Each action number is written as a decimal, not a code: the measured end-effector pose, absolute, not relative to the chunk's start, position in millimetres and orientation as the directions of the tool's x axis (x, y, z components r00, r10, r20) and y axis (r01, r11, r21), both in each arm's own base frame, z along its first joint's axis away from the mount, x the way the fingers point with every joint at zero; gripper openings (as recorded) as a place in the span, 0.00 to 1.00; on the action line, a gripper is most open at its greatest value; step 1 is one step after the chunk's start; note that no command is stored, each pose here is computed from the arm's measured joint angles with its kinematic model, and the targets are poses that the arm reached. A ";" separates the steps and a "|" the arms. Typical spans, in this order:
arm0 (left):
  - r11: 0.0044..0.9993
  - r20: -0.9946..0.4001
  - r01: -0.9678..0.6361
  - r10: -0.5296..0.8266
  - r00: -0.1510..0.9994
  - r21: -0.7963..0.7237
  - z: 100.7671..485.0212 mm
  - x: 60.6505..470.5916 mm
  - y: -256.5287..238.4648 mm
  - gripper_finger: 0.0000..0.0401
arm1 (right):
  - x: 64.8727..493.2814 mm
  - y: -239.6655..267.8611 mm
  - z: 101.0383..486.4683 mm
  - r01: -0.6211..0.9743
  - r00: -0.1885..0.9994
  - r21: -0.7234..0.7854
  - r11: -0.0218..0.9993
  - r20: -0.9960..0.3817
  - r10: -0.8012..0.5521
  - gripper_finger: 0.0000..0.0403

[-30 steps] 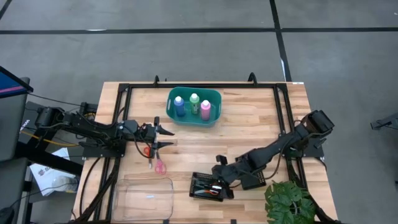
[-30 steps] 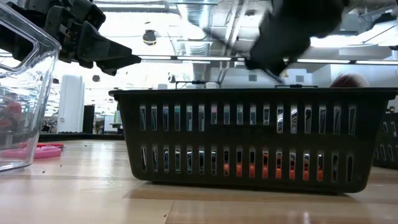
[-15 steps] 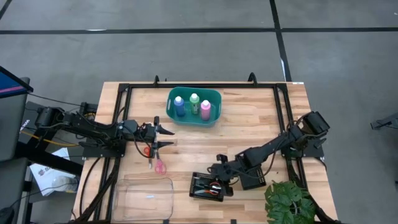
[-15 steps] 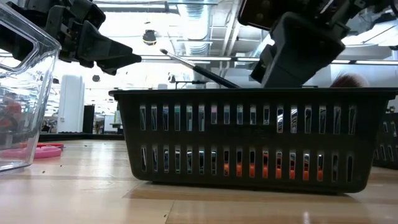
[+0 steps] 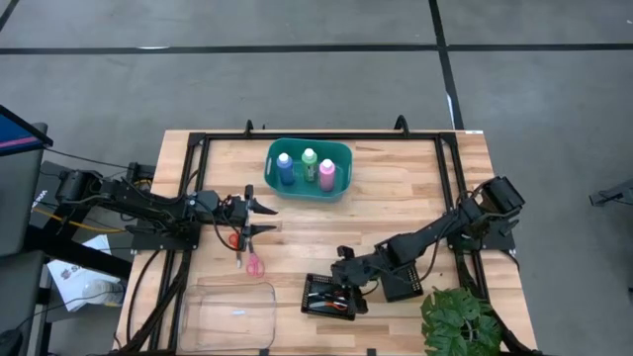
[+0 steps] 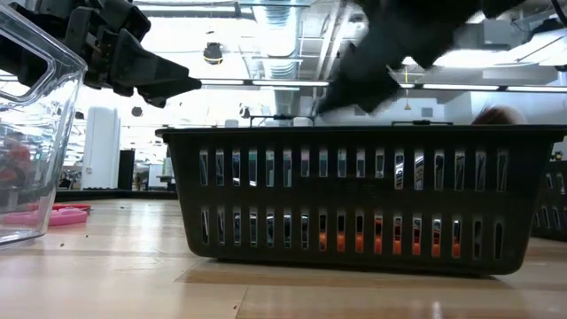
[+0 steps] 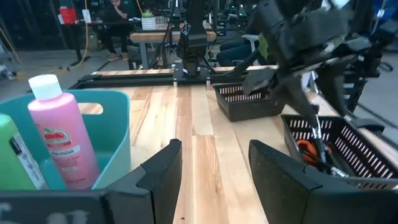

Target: Pick & Place Paint Supplies

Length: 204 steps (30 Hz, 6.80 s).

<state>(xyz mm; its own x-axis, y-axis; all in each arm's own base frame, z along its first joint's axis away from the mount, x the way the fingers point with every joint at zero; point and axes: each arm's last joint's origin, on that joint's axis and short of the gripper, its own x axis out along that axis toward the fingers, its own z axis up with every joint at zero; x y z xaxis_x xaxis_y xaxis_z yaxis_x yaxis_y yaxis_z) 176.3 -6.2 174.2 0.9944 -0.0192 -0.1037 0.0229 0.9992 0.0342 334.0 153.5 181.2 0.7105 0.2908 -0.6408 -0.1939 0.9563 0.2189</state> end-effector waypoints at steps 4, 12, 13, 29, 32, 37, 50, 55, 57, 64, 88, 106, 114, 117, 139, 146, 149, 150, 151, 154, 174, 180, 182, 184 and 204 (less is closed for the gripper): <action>0.999 -0.104 0.016 -0.019 0.994 -0.031 174.1 176.3 -6.2 0.44 | 343.2 154.3 195.8 -0.249 0.829 0.078 0.965 -0.498 0.254 0.49; 0.982 -0.261 -0.025 -0.024 0.965 -0.186 159.1 173.5 -7.3 0.44 | 349.5 139.8 201.5 -0.257 0.934 -0.114 0.960 -0.285 0.216 0.42; 0.983 -0.274 -0.021 -0.031 0.961 -0.185 157.9 173.1 -8.6 0.44 | 348.3 137.4 201.7 -0.253 0.944 -0.130 0.959 -0.249 0.216 0.41; 0.995 -0.392 -0.034 -0.004 0.920 -0.091 166.3 149.9 -18.5 0.44 | 242.7 67.7 188.5 -0.138 0.984 -0.097 0.986 -0.125 0.126 0.35; 0.987 -0.487 -0.115 0.048 0.872 -0.110 173.6 149.0 -17.8 0.44 | 229.2 60.4 183.2 -0.100 0.987 -0.088 0.991 -0.133 0.088 0.35; 0.967 -0.607 -0.205 0.073 0.791 -0.150 187.9 153.9 -19.7 0.44 | 220.6 55.9 179.3 -0.091 0.988 -0.085 0.992 -0.135 0.079 0.36; 0.899 -0.943 -0.426 0.052 0.329 -0.099 159.0 164.1 -24.8 0.44 | 220.5 56.1 175.1 -0.096 0.982 -0.108 0.990 -0.175 0.077 0.36; 0.896 -0.968 -0.441 0.070 0.240 -0.044 147.8 166.1 -22.8 0.44 | 220.5 56.0 175.1 -0.098 0.982 -0.119 0.988 -0.175 0.076 0.36; 0.906 -0.973 -0.422 0.078 0.217 -0.021 144.3 167.0 -22.3 0.44 | 220.5 55.9 175.1 -0.098 0.982 -0.122 0.988 -0.175 0.076 0.36; 0.917 -0.973 -0.390 0.153 0.170 0.076 133.4 172.3 -19.3 0.44 | 220.5 56.0 175.1 -0.098 0.982 -0.121 0.988 -0.175 0.076 0.36; 0.897 -0.948 -0.432 0.216 0.233 0.098 133.4 178.6 -14.5 0.00 | 220.5 55.9 174.3 -0.099 0.980 -0.122 0.988 -0.183 0.075 0.36; 0.943 -0.900 -0.327 0.088 0.427 -0.063 164.9 170.8 -18.0 0.00 | 220.5 55.7 174.3 -0.098 0.980 -0.123 0.988 -0.183 0.075 0.36; 0.919 -0.844 -0.367 0.077 0.530 -0.146 167.2 186.4 -15.5 0.08 | 220.6 55.7 174.4 -0.097 0.980 -0.120 0.988 -0.182 0.074 0.36; 0.904 -0.846 -0.402 0.095 0.524 -0.147 166.8 186.6 -9.7 0.18 | 220.6 55.7 174.4 -0.097 0.980 -0.120 0.988 -0.182 0.074 0.36; 0.787 -0.928 -0.613 0.173 0.329 -0.071 128.4 198.8 22.3 0.58 | 219.5 55.3 169.0 -0.108 0.969 -0.148 0.983 -0.237 0.071 0.36; 0.821 -0.940 -0.570 0.183 0.288 -0.015 117.0 204.4 23.4 0.44 | 218.7 54.4 166.2 -0.076 0.964 -0.165 0.983 -0.264 0.030 0.36; 0.839 -0.938 -0.544 0.172 0.301 -0.020 116.8 205.9 23.1 0.30 | 218.6 53.9 165.5 -0.072 0.962 -0.167 0.983 -0.271 0.024 0.36; 0.847 -0.937 -0.531 0.168 0.307 -0.022 117.0 206.0 22.5 0.25 | 218.6 54.0 165.5 -0.072 0.962 -0.167 0.983 -0.272 0.024 0.36; 0.853 -0.935 -0.521 0.163 0.314 -0.026 117.2 205.9 22.3 0.19 | 218.6 54.0 165.5 -0.072 0.962 -0.167 0.983 -0.272 0.025 0.36; 0.874 -0.928 -0.485 0.153 0.340 -0.034 119.2 207.2 21.8 0.04 | 218.6 54.0 165.4 -0.072 0.962 -0.167 0.983 -0.272 0.025 0.36; 0.944 -0.805 -0.315 0.111 0.582 -0.098 162.9 201.7 8.4 0.00 | 218.9 54.1 166.6 -0.070 0.965 -0.164 0.984 -0.260 0.026 0.36; 0.998 -0.796 0.003 -0.046 0.603 -0.056 164.2 203.3 -9.6 0.02 | 218.9 53.8 166.5 -0.069 0.965 -0.164 0.984 -0.262 0.024 0.36; 0.995 -0.799 0.105 -0.065 0.598 -0.003 162.3 204.2 -16.8 0.05 | 219.1 52.9 166.3 -0.065 0.965 -0.164 0.984 -0.263 0.020 0.36; 0.986 -0.802 0.161 -0.058 0.595 0.048 160.2 205.9 -21.3 0.09 | 219.1 52.5 166.1 -0.063 0.964 -0.163 0.985 -0.265 0.018 0.36; 0.982 -0.940 0.146 0.066 0.336 0.121 121.1 204.5 -14.5 0.46 | 218.7 52.4 164.5 -0.066 0.959 -0.168 0.984 -0.282 0.017 0.36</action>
